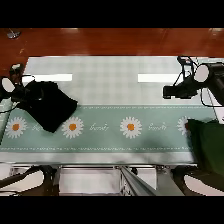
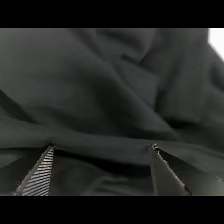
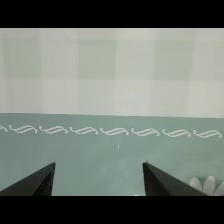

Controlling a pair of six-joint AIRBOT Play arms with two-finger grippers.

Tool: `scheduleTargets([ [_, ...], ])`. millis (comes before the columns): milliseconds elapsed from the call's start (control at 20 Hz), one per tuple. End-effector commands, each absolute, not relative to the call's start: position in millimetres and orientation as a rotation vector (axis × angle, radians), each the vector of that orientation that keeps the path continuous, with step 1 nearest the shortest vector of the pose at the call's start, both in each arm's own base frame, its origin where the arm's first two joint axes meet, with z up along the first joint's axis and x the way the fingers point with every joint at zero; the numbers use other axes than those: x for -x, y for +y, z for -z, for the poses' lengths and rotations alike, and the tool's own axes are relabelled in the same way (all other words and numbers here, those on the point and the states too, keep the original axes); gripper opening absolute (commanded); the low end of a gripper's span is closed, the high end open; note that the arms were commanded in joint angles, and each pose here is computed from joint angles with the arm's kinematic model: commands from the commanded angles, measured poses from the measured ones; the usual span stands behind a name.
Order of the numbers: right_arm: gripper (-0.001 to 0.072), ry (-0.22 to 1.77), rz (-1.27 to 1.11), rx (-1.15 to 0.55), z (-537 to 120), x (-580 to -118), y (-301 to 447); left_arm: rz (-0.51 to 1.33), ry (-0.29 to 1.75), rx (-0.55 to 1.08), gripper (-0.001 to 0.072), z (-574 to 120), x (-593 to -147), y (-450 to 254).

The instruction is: Fold the shirts.

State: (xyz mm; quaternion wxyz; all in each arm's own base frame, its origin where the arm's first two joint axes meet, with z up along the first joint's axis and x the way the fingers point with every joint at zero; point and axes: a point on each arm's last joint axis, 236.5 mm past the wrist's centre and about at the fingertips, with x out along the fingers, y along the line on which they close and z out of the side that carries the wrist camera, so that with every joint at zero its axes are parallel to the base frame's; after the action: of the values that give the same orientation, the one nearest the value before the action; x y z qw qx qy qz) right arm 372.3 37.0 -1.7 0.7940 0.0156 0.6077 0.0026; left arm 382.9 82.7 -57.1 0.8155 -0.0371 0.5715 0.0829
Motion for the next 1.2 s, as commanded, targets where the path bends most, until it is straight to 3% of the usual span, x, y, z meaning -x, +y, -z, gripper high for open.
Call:
scheduleTargets([
  [0, 0.0631, 1.31, -0.009, -0.038, 1.9, -371.5, 38.3, -0.179, 1.342, 0.09, 0.07, 93.4, -368.0, 83.9],
  [250, 0.063, 1.292, -0.002, -0.052, 0.7, -375.7, 38.8, -0.154, 1.523, 0.171, 0.0671, 109.4, -331.0, 65.2],
  [300, 0.0628, 1.292, 0.004, -0.06, 0.7, -375.6, 38.8, -0.148, 1.547, 0.184, 0.0433, 109.8, -325.7, 61.9],
  [350, 0.0621, 1.292, 0.005, -0.062, 0.4, -375.3, 38.8, -0.121, 1.568, 0.181, 0.003, 107.8, -321.9, 57.9],
  [550, 0.0621, 1.217, 0.006, -0.056, -27.0, -381.1, 36.1, 0.023, 1.487, 0.243, 0.0034, 59.1, -346.2, 28.9],
  [700, 0.0621, 1.096, -0.004, -0.063, -71.5, -384.2, 36.0, 0.111, 1.123, 0.325, 0.0034, -49.5, -399.8, 2.7],
  [800, 0.0621, 1.03, -0.009, -0.069, -97.5, -378.1, 35.4, 0.166, 0.894, 0.342, 0.0034, -134.1, -412.6, -11.4],
  [1150, 0.0621, 0.806, -0.032, -0.091, -181.2, -344.2, 33.2, 0.411, 0.405, 0.281, 0.0033, -346.1, -356.9, -79.1],
])
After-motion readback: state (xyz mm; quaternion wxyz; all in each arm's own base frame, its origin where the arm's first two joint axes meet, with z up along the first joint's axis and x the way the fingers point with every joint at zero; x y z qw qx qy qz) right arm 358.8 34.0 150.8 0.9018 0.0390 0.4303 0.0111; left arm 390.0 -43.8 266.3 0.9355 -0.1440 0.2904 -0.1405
